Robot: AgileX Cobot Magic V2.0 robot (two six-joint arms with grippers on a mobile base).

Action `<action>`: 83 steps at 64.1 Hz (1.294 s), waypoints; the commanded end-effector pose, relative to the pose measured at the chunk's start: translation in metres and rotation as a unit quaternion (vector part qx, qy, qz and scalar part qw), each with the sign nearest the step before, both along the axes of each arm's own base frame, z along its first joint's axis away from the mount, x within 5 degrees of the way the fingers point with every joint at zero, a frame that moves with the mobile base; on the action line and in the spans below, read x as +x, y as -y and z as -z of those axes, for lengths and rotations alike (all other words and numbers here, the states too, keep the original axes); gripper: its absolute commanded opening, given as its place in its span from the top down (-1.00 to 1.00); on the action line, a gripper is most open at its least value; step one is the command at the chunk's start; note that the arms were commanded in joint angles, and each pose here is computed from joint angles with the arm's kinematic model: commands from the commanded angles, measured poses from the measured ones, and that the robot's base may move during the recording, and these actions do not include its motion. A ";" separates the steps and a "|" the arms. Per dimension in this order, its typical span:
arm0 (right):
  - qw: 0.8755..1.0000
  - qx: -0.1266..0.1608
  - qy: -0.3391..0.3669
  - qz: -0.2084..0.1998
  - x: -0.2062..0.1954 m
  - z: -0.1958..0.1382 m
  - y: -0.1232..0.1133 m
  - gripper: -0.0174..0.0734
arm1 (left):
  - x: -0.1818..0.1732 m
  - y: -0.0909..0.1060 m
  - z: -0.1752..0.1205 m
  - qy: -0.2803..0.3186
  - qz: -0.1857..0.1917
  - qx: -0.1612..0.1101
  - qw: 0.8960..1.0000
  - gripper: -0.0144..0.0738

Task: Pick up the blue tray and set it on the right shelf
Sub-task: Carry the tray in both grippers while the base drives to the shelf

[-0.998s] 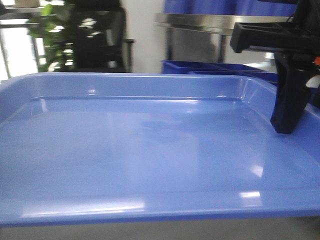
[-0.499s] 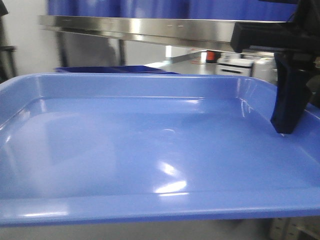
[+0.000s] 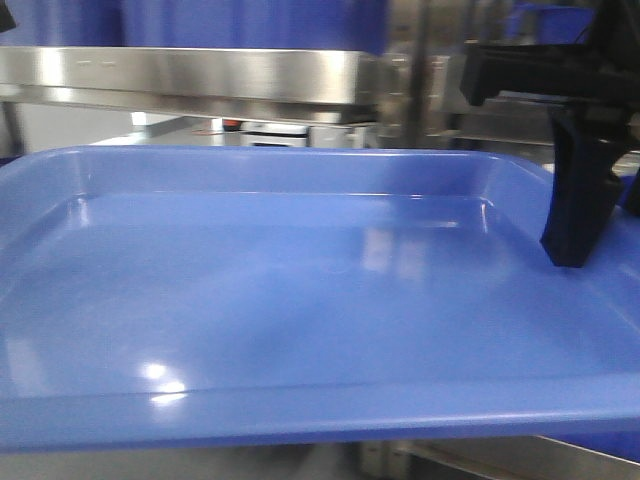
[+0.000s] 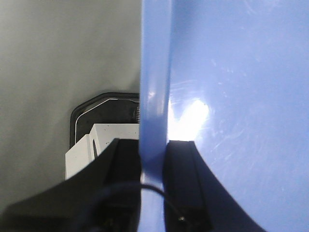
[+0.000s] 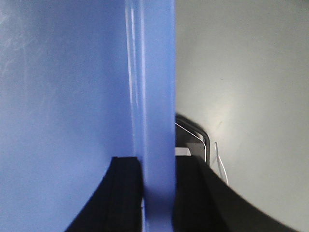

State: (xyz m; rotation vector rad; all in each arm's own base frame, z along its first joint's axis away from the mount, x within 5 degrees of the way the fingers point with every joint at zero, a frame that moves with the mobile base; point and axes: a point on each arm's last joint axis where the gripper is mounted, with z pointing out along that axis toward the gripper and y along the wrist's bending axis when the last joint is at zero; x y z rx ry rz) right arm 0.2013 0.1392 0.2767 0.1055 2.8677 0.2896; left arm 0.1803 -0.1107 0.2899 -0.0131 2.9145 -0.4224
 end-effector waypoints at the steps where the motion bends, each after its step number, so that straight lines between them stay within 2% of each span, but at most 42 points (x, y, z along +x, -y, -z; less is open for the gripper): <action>1: 0.998 0.045 0.041 0.008 0.002 -0.018 -0.003 0.25 | -0.001 0.009 -0.017 0.019 -0.008 -0.062 0.998 0.70; 83: 0.998 0.046 0.041 0.008 0.002 -0.018 -0.003 0.25 | -0.001 0.009 -0.017 0.019 -0.008 -0.062 0.998 0.70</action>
